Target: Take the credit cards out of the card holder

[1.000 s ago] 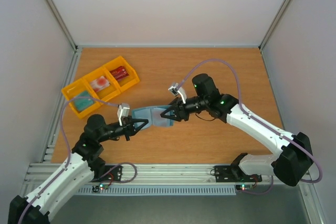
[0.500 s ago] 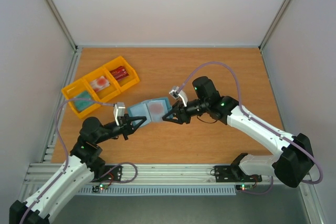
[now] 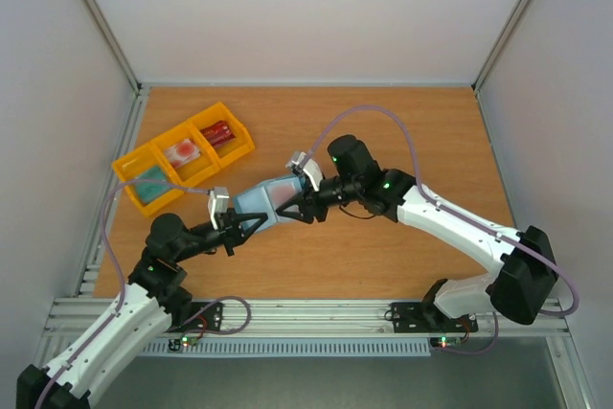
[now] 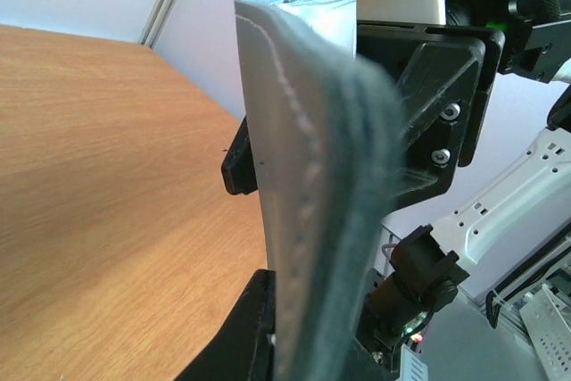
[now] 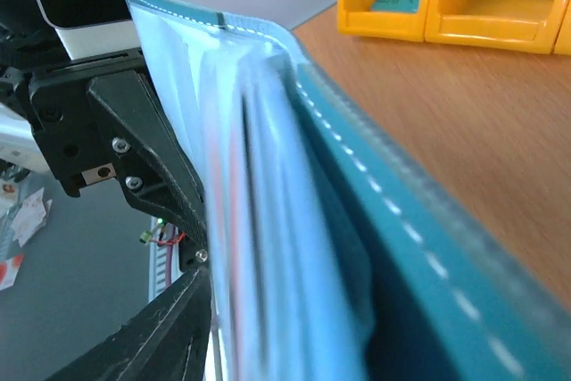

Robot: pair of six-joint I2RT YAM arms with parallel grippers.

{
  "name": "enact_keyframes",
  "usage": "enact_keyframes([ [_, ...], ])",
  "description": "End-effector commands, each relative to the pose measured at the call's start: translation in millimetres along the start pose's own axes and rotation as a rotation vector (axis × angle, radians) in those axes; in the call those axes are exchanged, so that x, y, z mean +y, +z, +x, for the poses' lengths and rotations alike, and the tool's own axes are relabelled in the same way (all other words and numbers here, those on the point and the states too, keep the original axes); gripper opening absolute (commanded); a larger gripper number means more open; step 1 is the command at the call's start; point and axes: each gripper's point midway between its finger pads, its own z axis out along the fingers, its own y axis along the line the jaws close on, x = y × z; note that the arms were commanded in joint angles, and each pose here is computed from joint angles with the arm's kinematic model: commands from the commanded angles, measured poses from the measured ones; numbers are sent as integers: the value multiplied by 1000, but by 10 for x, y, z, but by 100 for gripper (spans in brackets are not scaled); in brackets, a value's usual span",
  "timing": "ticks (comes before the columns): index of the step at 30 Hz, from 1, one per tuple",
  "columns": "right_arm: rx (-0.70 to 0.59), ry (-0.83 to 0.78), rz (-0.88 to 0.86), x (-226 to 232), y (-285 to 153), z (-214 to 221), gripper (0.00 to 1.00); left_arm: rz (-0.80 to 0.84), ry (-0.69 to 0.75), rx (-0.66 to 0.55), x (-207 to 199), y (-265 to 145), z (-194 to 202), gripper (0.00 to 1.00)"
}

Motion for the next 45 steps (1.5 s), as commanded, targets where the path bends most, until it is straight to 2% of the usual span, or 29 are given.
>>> enact_keyframes([
  [1, -33, -73, -47, 130, 13, -145, 49, 50, 78, -60, -142, -1, -166, 0],
  [5, -35, -106, -165, 415, -208, -97, 62, 28, 69, -68, -100, 3, -178, 0],
  [6, -43, -116, -160, 447, -325, -91, 66, 31, 69, -66, -104, 3, -174, 0],
  [8, -50, -112, -98, 379, -474, -58, 67, 43, 70, -60, -125, 5, -164, 0],
  [10, -54, -90, -30, 266, -564, -41, 62, 46, 71, -58, -130, 9, -158, 0],
  [12, -57, -60, 19, 153, -592, -45, 50, 48, 71, -55, -133, 11, -151, 0],
  [14, -52, -47, 25, 122, -581, -61, 39, 49, 74, -54, -137, 9, -150, 0],
  [17, -46, -39, 8, 120, -542, -82, 29, 50, 79, -56, -142, 5, -152, 0],
  [19, -46, -33, 19, 93, -534, -81, 25, 49, 77, -55, -140, 6, -150, 0],
  [23, -57, -6, 49, 7, -504, -97, 25, 52, 79, -55, -149, 6, -151, 0],
  [28, -70, 14, 98, -135, -411, -115, 13, 54, 80, -55, -152, 5, -150, 0],
  [32, -60, 1, 93, -131, -287, -132, 13, 53, 81, -55, -150, 6, -151, 0],
  [38, -64, -29, 11, 17, -137, -189, 24, 52, 80, -53, -145, 9, -145, 0],
  [45, -66, -24, 16, -7, -82, -189, 19, 46, 74, -49, -122, 21, -138, 0],
])
